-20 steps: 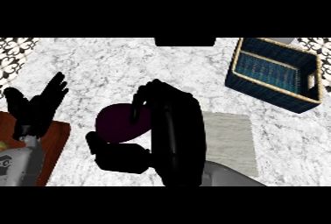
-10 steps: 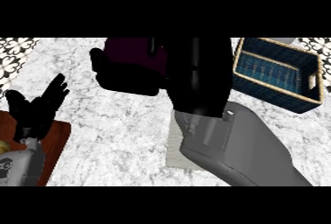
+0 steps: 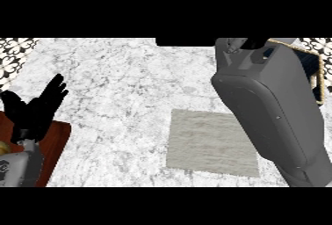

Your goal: Pick the eggplant from the placemat and place it in the basket

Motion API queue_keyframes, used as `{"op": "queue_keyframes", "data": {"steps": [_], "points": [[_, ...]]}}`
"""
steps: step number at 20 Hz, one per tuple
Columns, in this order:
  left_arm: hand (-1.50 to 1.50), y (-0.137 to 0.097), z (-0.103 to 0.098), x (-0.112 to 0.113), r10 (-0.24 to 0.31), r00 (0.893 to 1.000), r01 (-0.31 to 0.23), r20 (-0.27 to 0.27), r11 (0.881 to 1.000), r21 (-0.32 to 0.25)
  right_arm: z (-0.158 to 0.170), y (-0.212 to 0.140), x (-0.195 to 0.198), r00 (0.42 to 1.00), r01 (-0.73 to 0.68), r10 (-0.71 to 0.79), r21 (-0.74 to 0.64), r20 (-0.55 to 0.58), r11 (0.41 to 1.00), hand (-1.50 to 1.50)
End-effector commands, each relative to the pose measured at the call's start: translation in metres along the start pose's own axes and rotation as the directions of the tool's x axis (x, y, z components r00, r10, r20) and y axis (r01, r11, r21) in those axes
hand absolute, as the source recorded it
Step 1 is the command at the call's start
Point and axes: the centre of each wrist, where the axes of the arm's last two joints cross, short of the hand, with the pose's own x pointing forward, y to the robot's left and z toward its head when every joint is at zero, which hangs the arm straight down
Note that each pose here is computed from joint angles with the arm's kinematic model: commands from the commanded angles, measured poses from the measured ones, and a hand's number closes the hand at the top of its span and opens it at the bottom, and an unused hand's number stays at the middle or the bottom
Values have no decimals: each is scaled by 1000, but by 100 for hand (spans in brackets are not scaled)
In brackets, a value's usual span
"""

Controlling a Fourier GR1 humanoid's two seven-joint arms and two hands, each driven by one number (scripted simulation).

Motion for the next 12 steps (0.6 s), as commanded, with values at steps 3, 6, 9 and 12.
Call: {"op": "queue_keyframes", "data": {"steps": [3, 6, 9, 12], "points": [[0, 7, -7, 7, 21, 1000, -21, -6, 1000, -6, -41, -18, -48, 992, -78, 74, -33, -104, 996, 150], [0, -3, 0, 5, 0, 1000, 0, -10, 1000, 5, -52, -23, -78, 989, -82, 76, -41, -124, 996, 150], [0, 1, 7, 2, 4, 1000, -4, 0, 1000, -2, -39, -19, -119, 992, -77, 73, -31, -106, 997, 150], [0, 17, -6, -6, -5, 1000, 5, 15, 1000, 7, -65, -21, -141, 987, -118, 114, -30, -113, 993, 150]]}}
